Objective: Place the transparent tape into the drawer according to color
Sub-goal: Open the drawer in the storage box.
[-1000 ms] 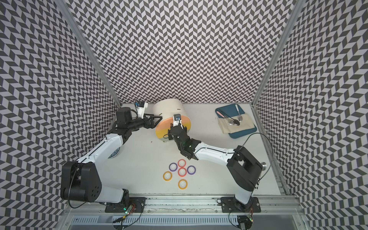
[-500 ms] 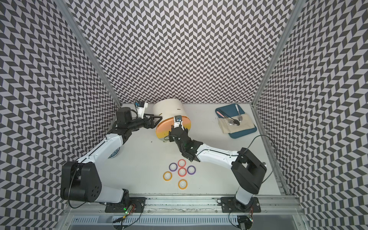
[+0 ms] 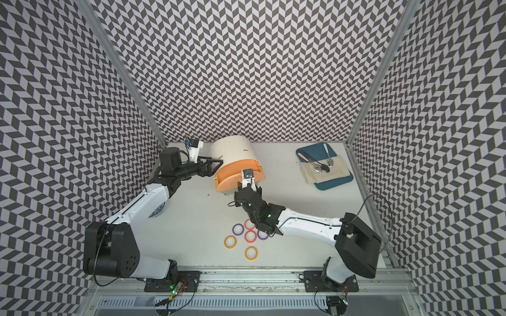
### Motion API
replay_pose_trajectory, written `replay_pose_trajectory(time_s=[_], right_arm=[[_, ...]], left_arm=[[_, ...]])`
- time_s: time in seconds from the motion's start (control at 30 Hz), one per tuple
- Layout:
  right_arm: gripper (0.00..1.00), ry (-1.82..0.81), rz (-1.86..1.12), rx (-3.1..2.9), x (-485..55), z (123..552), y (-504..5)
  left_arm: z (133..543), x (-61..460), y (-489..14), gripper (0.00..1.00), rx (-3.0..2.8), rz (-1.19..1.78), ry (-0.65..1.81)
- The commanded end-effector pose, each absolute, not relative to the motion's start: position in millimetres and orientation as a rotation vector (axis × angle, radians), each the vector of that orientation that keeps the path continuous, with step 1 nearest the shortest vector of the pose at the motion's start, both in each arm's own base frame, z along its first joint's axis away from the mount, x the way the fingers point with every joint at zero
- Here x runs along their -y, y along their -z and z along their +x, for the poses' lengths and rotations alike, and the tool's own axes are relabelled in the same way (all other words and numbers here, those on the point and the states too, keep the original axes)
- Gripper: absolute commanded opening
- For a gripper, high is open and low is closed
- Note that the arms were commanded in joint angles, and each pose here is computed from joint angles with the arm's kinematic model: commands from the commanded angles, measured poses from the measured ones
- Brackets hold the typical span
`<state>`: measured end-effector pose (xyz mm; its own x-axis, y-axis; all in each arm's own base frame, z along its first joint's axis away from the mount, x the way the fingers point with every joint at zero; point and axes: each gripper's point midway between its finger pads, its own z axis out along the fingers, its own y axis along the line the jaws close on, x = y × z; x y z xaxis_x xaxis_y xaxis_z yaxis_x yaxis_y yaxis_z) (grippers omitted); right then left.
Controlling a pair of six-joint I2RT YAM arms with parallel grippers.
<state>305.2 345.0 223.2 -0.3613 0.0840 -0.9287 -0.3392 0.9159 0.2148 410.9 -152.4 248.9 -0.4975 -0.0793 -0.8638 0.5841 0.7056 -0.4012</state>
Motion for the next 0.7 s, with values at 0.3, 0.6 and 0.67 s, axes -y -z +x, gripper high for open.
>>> replay_pose_trajectory(time_s=[0.3,0.6,0.67], right_arm=[[0.02,-0.478,-0.159,-1.87,-342.7,292.4,-235.9],[0.02,-0.479,-0.163,-1.871,-339.4,289.1,-235.6],[0.02,-0.478,-0.164,-1.873,-339.8,289.3,-234.6]], left_arm=[[408.0,151.5,-238.2,0.95,-1.981,0.391,0.847],[408.9,150.8,-236.7,0.95,-1.986,0.387,0.847],[409.1,151.0,-237.0,0.95,-1.985,0.387,0.849]])
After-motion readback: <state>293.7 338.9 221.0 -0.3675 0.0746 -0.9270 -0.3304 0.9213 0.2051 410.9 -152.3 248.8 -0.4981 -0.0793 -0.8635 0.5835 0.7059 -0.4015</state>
